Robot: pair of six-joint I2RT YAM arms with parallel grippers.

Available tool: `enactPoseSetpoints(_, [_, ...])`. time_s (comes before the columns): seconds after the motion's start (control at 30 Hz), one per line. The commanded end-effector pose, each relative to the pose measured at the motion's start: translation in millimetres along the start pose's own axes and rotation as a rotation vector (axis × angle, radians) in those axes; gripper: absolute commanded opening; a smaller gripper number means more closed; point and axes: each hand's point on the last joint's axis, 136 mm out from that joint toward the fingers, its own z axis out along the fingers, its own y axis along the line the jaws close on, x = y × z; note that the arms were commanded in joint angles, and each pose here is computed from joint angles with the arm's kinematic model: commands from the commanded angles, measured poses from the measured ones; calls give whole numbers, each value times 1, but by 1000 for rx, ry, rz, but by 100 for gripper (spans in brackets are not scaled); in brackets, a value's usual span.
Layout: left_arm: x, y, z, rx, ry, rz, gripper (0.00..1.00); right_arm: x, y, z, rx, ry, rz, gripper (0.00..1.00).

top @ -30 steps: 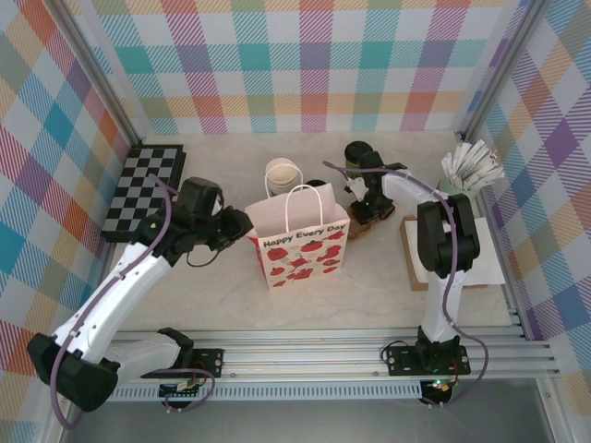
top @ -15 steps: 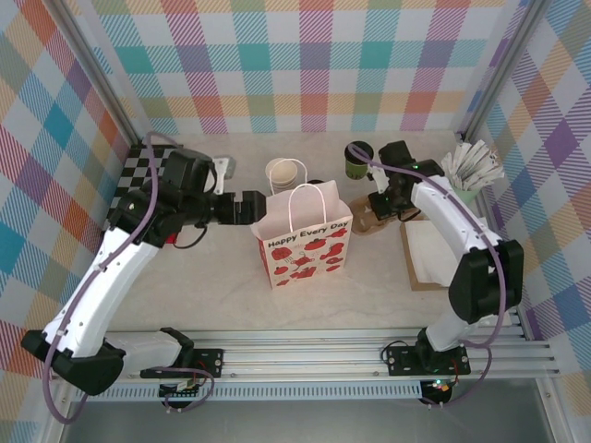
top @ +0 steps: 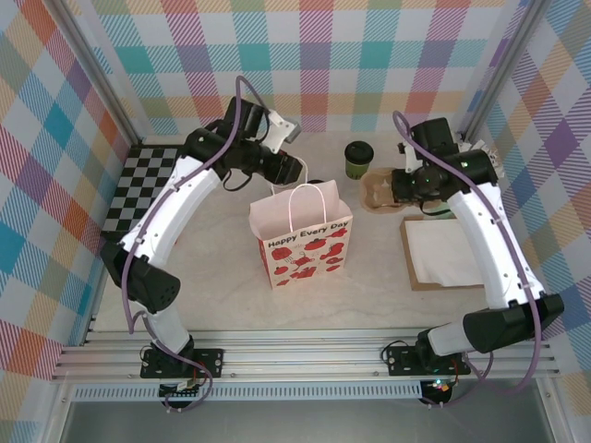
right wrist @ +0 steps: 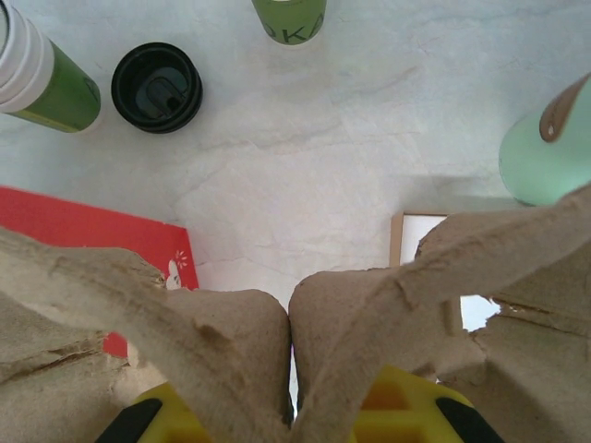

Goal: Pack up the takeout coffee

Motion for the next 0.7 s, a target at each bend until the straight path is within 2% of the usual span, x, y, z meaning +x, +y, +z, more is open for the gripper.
enactPoseSetpoints(0.0, [-11, -15, -20, 100, -49, 23, 24, 4, 10, -30, -74, -11, 71, 2])
enactPoseSetpoints(0.13, [-12, -7, -27, 91, -69, -52, 2, -4, 49, -56, -288, -44, 94, 2])
enactPoseSetpoints(0.17, [-12, -6, -28, 82, -71, -76, 0, -7, 61, -64, -354, -58, 103, 2])
enactPoseSetpoints(0.3, [-12, -9, -26, 105, -71, -195, 0, -22, 109, -89, -606, -110, 119, 1])
enactPoseSetpoints(0.4, [-7, -13, -20, 127, -59, -247, 0, -24, 155, -98, -789, -89, 65, 2])
enactPoseSetpoints(0.67, [-4, -8, -10, 114, -45, -331, 0, -35, 231, -89, -897, -89, -125, 2])
